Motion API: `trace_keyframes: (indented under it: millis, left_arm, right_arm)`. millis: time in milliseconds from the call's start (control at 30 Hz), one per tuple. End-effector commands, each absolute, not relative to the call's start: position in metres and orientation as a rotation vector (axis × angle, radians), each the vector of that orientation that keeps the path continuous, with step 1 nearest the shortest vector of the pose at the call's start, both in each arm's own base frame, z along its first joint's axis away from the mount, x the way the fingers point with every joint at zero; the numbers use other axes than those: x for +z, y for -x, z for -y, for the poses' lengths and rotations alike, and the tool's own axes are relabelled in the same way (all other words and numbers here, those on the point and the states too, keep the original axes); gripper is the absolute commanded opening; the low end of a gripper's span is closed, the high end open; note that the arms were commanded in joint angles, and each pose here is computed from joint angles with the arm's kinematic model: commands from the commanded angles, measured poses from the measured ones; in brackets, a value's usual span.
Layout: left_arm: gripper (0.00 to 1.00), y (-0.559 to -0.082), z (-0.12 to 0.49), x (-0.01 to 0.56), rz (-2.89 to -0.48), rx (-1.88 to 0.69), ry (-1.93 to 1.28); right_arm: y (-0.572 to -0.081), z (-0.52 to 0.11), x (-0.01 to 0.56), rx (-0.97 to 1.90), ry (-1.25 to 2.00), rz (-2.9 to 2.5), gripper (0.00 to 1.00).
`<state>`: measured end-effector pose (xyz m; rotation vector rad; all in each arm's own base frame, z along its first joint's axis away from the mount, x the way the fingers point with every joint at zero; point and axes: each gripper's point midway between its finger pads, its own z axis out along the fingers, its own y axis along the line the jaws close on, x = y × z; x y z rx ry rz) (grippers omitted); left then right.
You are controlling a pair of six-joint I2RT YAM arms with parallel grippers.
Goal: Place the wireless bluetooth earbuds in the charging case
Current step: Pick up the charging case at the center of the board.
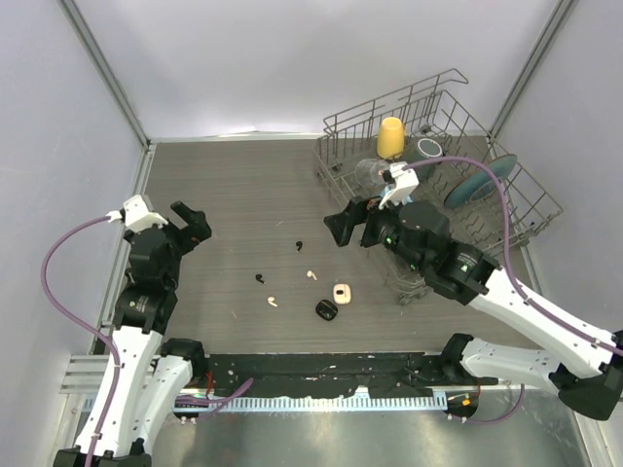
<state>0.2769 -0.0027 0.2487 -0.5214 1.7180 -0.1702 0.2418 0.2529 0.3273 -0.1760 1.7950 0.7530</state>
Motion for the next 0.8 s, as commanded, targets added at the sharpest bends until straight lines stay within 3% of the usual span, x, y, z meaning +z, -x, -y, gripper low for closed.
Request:
trace_keyframes:
  millis: [0, 267, 767]
  left_arm:
    - [1.0, -0.273, 0.0, 0.269, -1.701, -0.2, 0.617]
    - [1.0, -0.275, 0.02, 0.273, -1.766, -0.255, 0.455]
    - [1.0, -0.295, 0.037, 0.246, -1.919, -0.277, 0.399]
  right_arm:
    - [-0.24, -0.253, 0.324, 0.699, 0.233, -1.855, 0.96]
    - [-0.252, -0.256, 0.338, 0.586, 0.315, -1.887, 0.96]
    - [-0.237, -0.257, 0.27, 0.556, 0.293, -2.142, 0.95]
